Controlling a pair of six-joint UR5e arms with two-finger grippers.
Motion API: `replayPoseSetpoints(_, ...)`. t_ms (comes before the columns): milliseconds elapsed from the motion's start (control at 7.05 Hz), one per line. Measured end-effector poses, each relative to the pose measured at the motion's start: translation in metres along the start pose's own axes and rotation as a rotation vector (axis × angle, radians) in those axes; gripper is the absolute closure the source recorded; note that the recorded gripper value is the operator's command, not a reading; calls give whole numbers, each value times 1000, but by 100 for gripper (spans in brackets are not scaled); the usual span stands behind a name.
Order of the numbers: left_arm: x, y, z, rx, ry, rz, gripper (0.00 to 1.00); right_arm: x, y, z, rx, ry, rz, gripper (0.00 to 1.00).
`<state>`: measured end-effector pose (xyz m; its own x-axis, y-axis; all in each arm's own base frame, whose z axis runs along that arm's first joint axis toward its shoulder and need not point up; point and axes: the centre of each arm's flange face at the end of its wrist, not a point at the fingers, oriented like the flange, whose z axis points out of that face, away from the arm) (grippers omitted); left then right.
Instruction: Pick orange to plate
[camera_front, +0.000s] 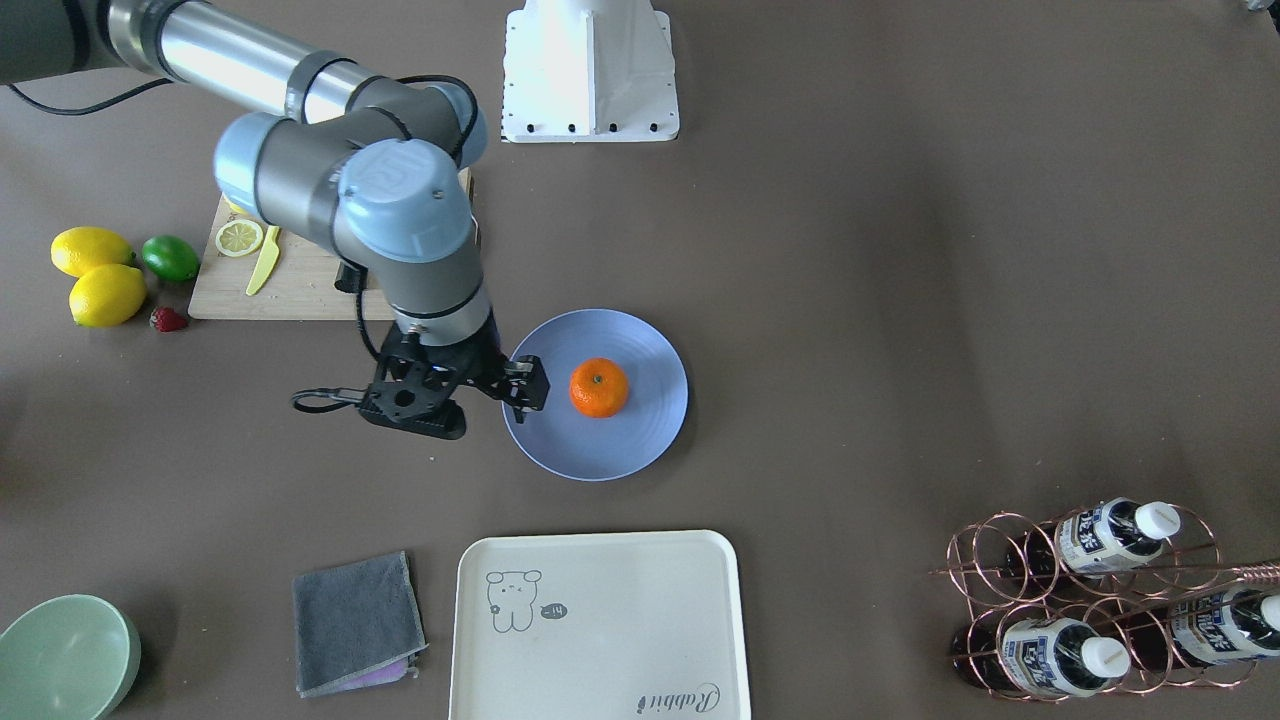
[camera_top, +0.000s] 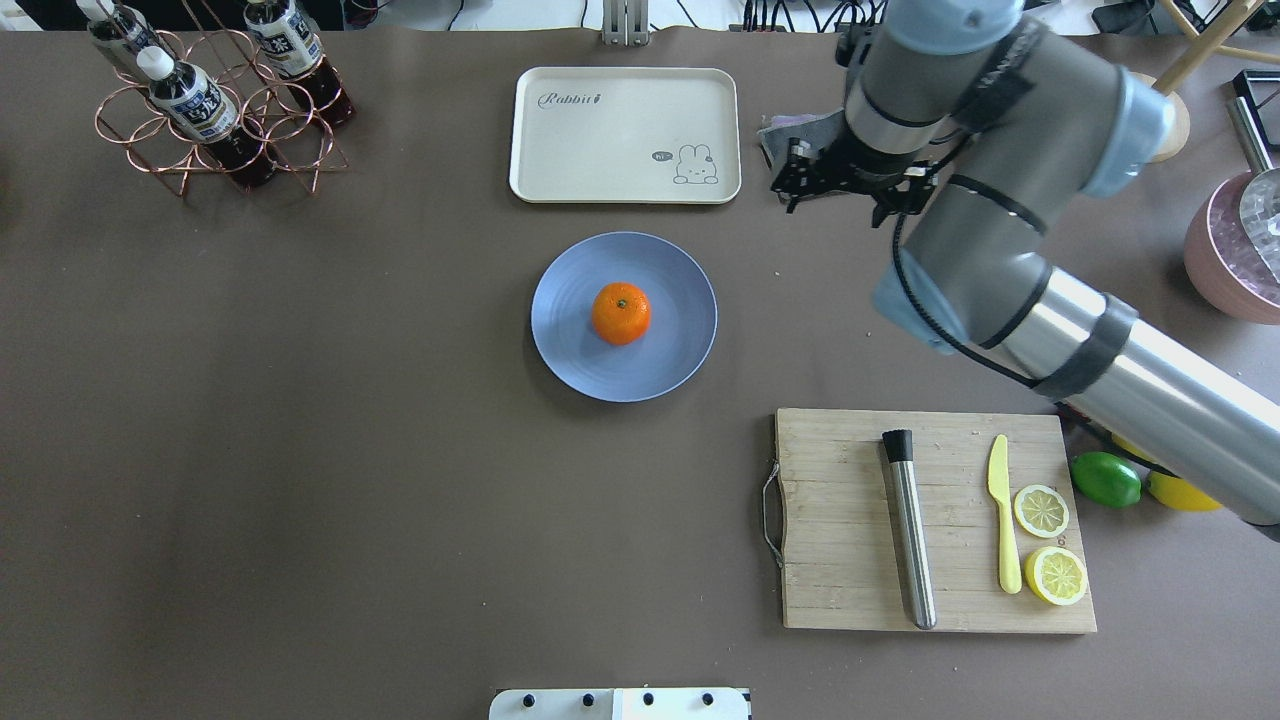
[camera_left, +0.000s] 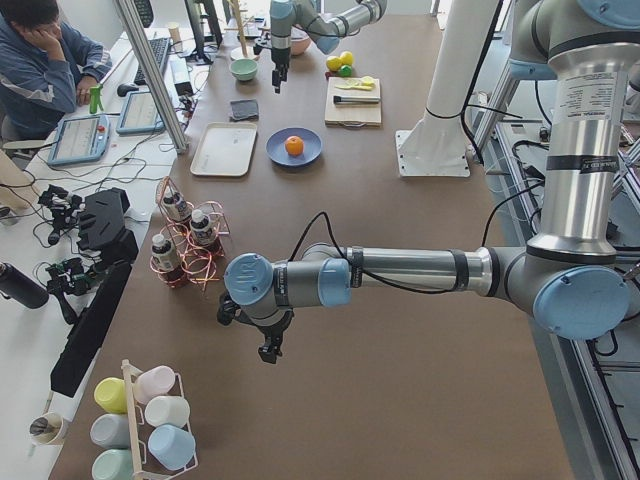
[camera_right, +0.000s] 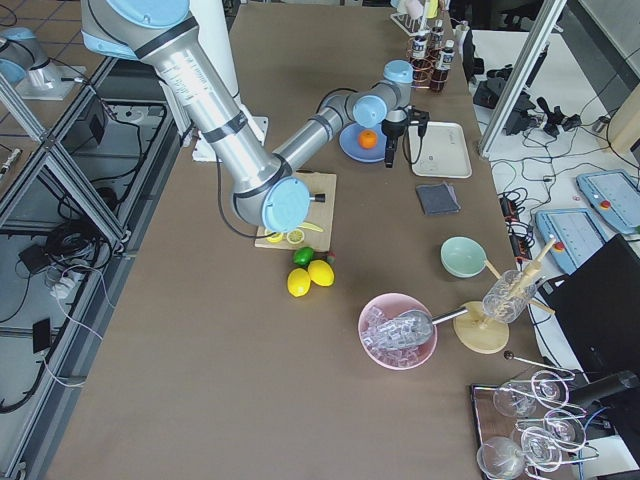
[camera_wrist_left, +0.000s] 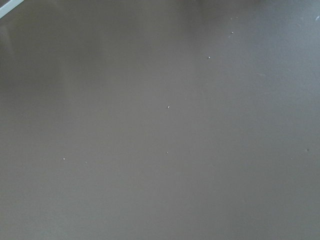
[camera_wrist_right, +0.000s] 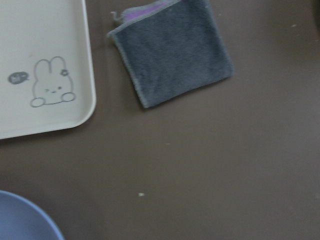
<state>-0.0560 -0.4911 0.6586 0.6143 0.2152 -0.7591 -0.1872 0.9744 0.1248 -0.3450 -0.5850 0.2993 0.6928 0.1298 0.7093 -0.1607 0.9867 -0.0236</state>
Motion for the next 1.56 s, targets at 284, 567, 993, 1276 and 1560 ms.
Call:
replayPoseSetpoints(284,0,0,0,-1,-1,0,2,170,-22,-27,-13,35,-175,0)
replayPoseSetpoints(567,0,-1,-1,1,-2,0,2,333,-29,-53,-40,31,-318,0)
replayPoseSetpoints(993,0,-1,0,0,-1,0,2,511,12,-79,-35,36,-344,0)
replayPoseSetpoints(1276,0,0,0,-1,-1,0,2,576,52,-76,-57,143,-267,0)
replayPoseSetpoints(1560,0,0,0,0,-2,1,2,605,73,-66,-88,228,-231,0)
